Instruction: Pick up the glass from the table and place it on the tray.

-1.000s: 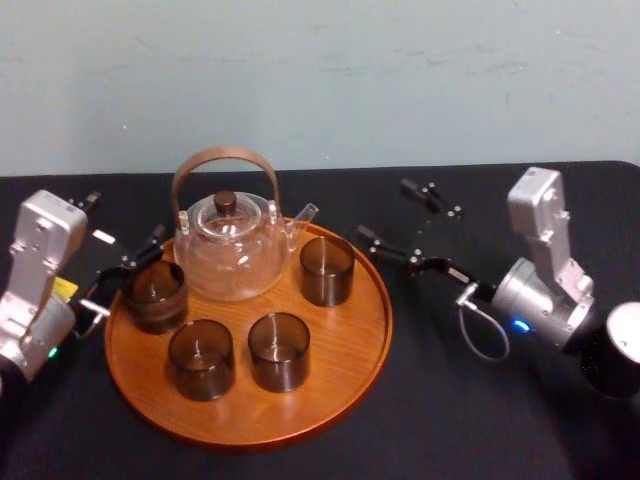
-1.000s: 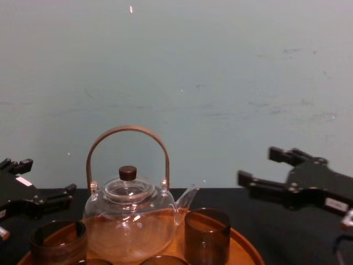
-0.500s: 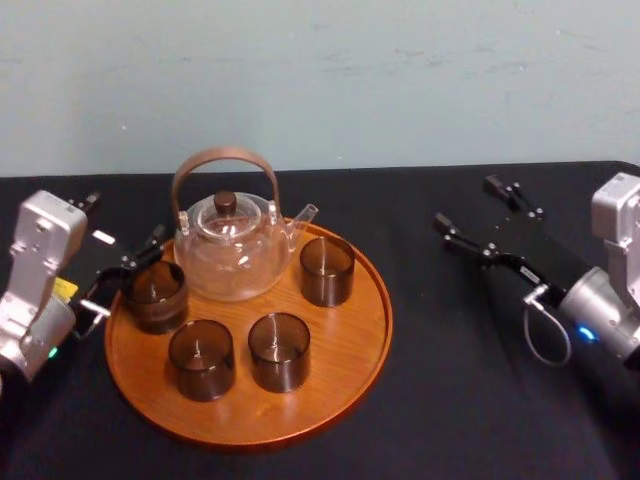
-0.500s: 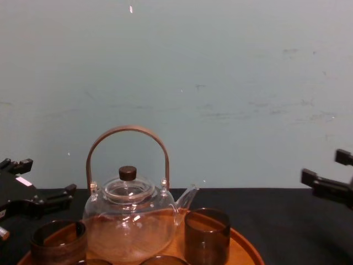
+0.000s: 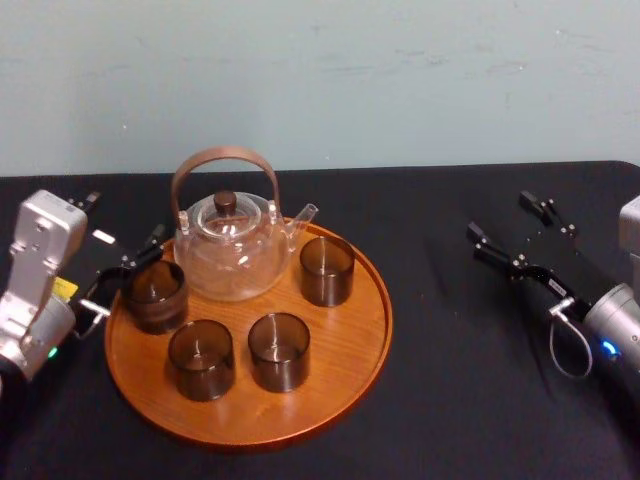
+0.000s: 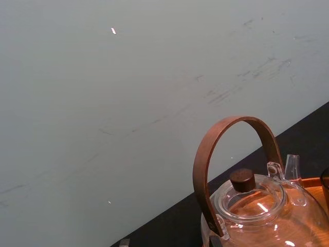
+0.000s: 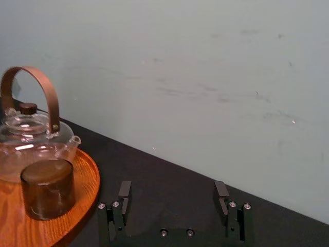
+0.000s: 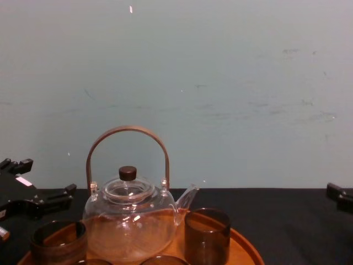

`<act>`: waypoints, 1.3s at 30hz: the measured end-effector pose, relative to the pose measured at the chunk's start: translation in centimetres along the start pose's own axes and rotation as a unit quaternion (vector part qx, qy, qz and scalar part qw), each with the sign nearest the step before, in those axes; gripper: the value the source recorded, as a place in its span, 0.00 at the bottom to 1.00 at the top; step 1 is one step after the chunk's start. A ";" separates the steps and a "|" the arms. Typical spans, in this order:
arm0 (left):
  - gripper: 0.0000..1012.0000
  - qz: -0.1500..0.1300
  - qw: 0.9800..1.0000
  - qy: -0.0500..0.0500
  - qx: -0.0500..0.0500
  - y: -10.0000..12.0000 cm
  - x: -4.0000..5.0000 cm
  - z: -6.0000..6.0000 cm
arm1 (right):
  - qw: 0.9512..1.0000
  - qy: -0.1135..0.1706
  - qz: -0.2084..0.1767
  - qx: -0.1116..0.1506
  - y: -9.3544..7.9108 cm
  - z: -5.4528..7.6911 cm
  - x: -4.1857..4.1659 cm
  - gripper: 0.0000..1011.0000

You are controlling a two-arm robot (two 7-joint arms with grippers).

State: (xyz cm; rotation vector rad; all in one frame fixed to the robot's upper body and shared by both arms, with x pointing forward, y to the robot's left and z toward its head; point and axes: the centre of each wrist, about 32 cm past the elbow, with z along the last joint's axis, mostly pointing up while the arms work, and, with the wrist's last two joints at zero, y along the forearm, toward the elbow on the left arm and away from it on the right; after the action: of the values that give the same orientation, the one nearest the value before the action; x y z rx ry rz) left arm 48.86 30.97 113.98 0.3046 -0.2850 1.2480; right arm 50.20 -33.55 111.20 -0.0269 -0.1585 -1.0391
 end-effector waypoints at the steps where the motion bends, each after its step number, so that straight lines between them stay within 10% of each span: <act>1: 0.99 0.000 1.000 0.000 0.000 0.0 0.00 0.0 | 1.000 0.000 -0.002 -0.002 0.0 -0.1 -0.02 0.99; 39: 0.99 0.000 1.000 0.000 0.000 0.0 0.00 0.0 | 1.000 -0.001 -0.003 -0.005 0.0 -0.2 -0.06 0.99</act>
State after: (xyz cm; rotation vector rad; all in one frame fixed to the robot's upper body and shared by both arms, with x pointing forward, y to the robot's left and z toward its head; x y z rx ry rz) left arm 48.86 30.97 113.98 0.3045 -0.2850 1.2479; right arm 50.24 -33.50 110.97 -0.0365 -0.1552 -1.0450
